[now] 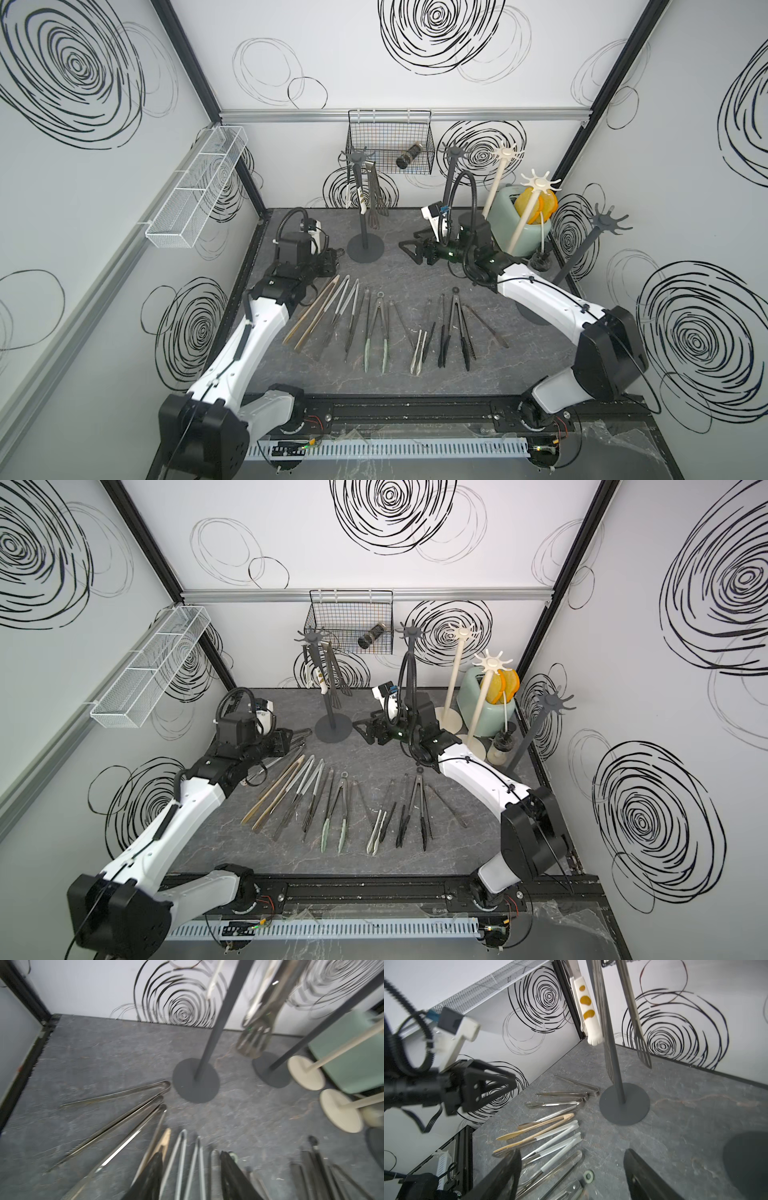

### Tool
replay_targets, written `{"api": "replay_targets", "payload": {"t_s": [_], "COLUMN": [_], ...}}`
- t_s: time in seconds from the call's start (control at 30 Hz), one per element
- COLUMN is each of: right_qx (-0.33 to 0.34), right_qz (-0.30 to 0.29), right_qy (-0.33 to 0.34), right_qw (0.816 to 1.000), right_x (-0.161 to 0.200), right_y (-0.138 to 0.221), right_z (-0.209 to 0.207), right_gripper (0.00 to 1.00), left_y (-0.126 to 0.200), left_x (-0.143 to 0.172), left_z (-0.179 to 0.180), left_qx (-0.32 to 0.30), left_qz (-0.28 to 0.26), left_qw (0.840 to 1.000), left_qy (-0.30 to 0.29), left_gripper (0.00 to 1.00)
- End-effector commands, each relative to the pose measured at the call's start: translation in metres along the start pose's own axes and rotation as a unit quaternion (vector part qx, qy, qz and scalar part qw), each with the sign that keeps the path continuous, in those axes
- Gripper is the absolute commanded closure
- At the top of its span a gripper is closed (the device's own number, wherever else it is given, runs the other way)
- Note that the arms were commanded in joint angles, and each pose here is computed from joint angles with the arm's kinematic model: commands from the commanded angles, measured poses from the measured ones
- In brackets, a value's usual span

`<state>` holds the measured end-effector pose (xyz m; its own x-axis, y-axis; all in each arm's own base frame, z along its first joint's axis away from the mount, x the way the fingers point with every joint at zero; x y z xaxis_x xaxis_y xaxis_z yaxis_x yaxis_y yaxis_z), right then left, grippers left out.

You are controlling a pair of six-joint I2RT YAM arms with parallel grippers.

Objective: Hang food tongs on kitchen utensil racks
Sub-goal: Hang the food tongs on the rack, then move the food tongs to the center of the board.

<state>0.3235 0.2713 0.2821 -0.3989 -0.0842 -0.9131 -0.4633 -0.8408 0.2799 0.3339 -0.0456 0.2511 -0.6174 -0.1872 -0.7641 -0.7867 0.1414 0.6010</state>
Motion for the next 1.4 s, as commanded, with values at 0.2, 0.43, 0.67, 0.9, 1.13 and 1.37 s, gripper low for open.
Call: {"api": "replay_targets", "payload": {"t_s": [0.2,0.43,0.67,0.9,1.13,1.37], "right_qx": [-0.017,-0.022,-0.021,-0.016,-0.019,-0.012], "right_qz": [0.030,0.082,0.114,0.133,0.145,0.148], "right_qy": [-0.030,-0.060,-0.081,-0.089,-0.094,-0.093], "right_qw": [0.999,0.995,0.990,0.987,0.985,0.984], "right_x": [0.058,0.092,0.111,0.119,0.126,0.130], "right_y": [0.038,0.040,0.033,0.027,0.024,0.026], "right_z": [0.016,0.015,0.009,0.003,0.001,-0.001], "right_gripper": [0.25,0.25,0.30,0.31,0.32,0.32], "left_y": [-0.075,-0.137,-0.170,-0.179,-0.186,-0.192], "left_x": [0.003,0.016,0.038,0.035,0.042,0.044], "left_z": [0.062,0.094,0.110,0.113,0.120,0.123], "left_qx": [-0.083,-0.118,-0.134,-0.143,-0.145,-0.149], "left_qz": [0.102,0.190,0.227,0.221,0.229,0.232], "left_qw": [0.989,0.965,0.952,0.951,0.948,0.946], "left_qy": [-0.066,-0.138,-0.153,-0.165,-0.165,-0.169], "left_gripper": [0.56,0.54,0.59,0.60,0.61,0.61]}}
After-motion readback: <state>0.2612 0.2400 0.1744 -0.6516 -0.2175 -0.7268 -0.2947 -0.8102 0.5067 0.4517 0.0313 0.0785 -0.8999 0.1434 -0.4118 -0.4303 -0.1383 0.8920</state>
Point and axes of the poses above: each gripper's point midway between its finger pads, its own y axis back along the fingers, its own z axis along the line the jaws close on, x = y × z, the point moved 5 cm from there along y, back along the fingers, and after that the axes turned 5 degrees about y, right-handed, at the moved point
